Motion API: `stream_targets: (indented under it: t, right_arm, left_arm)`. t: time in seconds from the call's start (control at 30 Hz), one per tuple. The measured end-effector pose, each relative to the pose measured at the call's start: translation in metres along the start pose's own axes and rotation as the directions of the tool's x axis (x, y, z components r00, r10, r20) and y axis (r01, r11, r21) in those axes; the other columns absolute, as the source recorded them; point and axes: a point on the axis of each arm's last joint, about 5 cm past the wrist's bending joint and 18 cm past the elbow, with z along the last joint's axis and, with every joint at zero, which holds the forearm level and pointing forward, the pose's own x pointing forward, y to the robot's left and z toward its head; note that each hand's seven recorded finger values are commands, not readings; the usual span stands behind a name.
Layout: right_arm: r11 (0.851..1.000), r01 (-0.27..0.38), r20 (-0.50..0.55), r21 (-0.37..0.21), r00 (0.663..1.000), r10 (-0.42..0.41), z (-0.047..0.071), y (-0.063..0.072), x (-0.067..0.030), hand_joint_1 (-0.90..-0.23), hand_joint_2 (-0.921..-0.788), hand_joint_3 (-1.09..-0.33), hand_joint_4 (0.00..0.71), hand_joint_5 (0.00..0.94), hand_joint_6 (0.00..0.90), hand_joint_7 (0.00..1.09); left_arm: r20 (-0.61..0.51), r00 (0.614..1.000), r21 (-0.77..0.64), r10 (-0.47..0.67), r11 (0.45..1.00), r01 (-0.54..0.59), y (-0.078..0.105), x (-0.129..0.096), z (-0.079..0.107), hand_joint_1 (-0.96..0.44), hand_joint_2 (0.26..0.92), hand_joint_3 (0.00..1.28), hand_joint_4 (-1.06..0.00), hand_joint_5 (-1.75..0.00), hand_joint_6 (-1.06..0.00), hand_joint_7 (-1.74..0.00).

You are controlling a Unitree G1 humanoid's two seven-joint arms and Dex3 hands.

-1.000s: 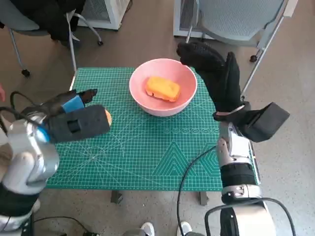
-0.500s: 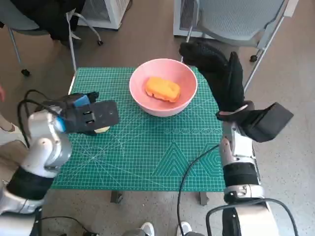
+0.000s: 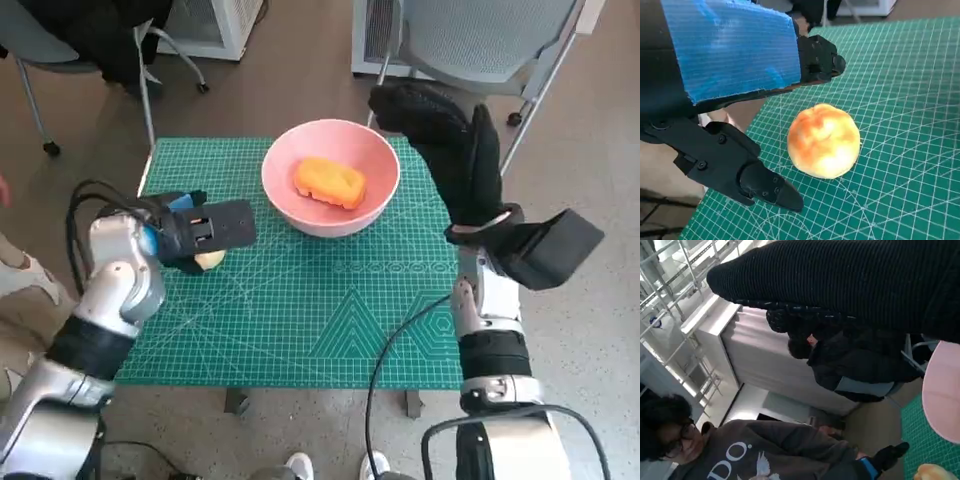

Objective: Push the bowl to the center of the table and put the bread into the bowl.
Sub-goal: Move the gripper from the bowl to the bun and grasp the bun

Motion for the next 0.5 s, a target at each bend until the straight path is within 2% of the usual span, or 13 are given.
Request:
stream_targets:
  t: [0.5]
  right_arm:
    - [1.0,-0.011,0.009,0.003,1.0,0.011,0.005,-0.003,0.0003,-0.699,-0.921,-0.911,0.149,0.002,-0.001,0.49]
  left_arm:
    - [-0.039,0.999,0.011,-0.032,0.999,0.032,-0.006,0.024,0.011,-0.41,0.69,0.0,0.0,0.0,-0.12,0.0]
